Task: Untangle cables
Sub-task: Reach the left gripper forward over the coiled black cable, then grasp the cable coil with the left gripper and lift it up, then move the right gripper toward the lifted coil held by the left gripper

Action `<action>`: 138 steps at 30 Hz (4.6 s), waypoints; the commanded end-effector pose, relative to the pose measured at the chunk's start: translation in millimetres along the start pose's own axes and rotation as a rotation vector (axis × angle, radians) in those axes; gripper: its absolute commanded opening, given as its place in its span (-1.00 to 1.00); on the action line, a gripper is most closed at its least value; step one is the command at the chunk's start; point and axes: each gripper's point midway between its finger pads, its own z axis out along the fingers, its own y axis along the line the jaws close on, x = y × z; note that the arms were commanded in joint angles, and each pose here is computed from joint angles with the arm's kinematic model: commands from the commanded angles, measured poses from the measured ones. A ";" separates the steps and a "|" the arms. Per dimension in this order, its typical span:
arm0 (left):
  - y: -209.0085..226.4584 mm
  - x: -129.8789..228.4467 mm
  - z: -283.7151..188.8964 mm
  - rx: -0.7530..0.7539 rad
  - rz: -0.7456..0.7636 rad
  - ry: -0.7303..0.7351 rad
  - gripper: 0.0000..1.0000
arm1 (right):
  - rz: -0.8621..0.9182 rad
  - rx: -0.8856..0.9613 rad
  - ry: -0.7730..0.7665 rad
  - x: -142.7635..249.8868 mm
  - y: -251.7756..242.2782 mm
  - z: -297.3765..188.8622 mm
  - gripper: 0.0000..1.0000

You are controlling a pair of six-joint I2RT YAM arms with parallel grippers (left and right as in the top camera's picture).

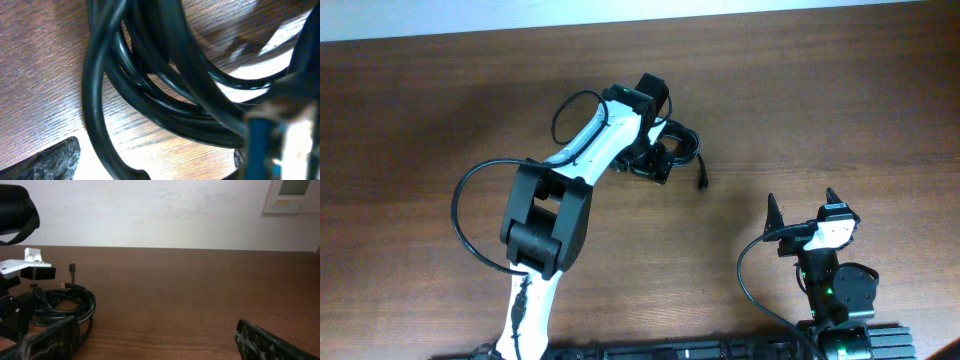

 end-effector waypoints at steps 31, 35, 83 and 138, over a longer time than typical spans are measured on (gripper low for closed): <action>4.5 -92.1 -26.7 -0.062 -0.009 -0.306 0.98 | 0.004 0.014 0.009 3.4 -2.0 0.2 0.97; 16.7 -83.1 -5.0 -0.126 -0.017 -0.243 0.98 | 0.004 0.014 0.009 3.4 -2.0 0.2 0.97; -52.9 -69.5 -160.7 -0.097 0.591 -0.499 -1.00 | 0.004 0.014 0.009 3.4 -2.0 0.2 0.98; -84.3 -29.1 -279.1 -0.368 0.789 -0.712 -1.00 | -0.086 -0.135 0.172 -105.0 22.2 -14.6 0.98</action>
